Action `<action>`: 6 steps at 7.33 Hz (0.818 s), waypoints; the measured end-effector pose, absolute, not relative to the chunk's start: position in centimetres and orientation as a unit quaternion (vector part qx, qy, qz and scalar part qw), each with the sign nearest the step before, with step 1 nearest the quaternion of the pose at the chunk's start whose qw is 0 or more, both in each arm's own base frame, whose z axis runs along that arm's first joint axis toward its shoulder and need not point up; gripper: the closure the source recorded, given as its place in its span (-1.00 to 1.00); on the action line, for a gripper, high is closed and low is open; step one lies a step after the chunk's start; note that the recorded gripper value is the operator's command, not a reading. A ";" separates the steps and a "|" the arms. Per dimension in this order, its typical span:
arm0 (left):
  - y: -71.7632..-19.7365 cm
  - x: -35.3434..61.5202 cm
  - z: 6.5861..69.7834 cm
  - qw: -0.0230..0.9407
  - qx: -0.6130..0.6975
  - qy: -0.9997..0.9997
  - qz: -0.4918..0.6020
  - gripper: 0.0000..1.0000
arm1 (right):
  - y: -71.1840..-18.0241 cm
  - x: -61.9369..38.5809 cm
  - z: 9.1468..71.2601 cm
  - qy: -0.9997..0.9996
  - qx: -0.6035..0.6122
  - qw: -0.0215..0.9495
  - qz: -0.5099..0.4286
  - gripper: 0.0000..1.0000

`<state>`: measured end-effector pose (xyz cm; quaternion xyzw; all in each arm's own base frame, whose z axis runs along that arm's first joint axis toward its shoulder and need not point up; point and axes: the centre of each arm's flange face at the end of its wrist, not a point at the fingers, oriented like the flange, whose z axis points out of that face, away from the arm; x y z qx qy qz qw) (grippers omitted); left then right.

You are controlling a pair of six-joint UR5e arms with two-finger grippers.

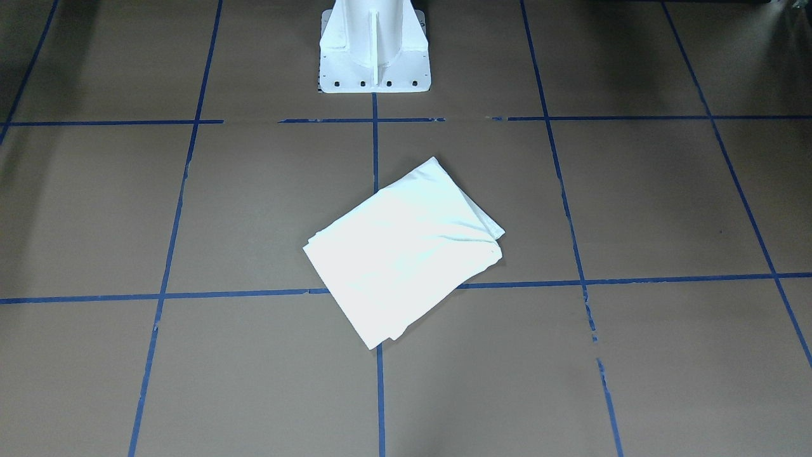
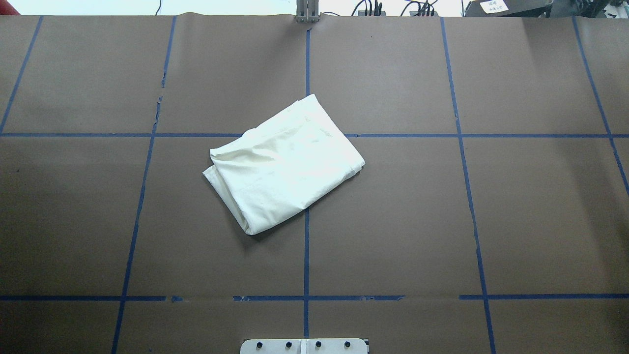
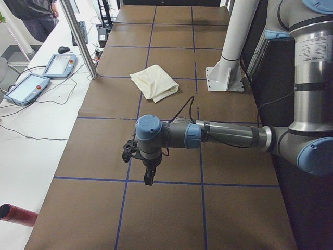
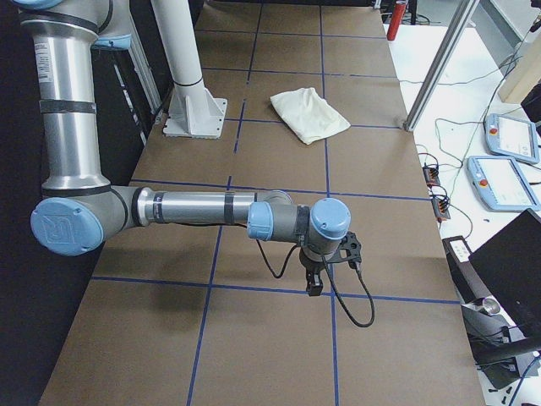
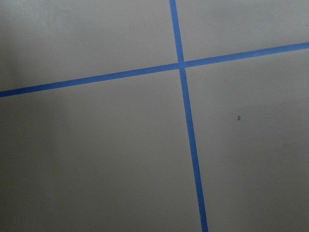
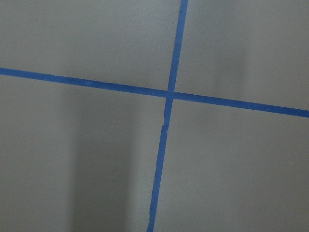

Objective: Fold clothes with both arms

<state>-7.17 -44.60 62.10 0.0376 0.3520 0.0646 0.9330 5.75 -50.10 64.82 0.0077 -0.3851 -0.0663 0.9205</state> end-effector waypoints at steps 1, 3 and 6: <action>-44.6 -7.2 62.1 0.933 0.038 0.352 0.065 -1.00 | -50.0 5.8 64.9 -0.385 0.007 0.920 -0.066 -1.00; -44.6 -7.2 62.1 0.933 0.038 0.352 0.065 -1.00 | -50.0 5.8 64.9 -0.385 0.008 0.920 -0.066 -1.00; -44.7 -7.2 62.3 0.935 0.014 0.355 0.003 -1.00 | -50.1 5.8 64.7 -0.385 0.009 0.920 -0.066 -1.00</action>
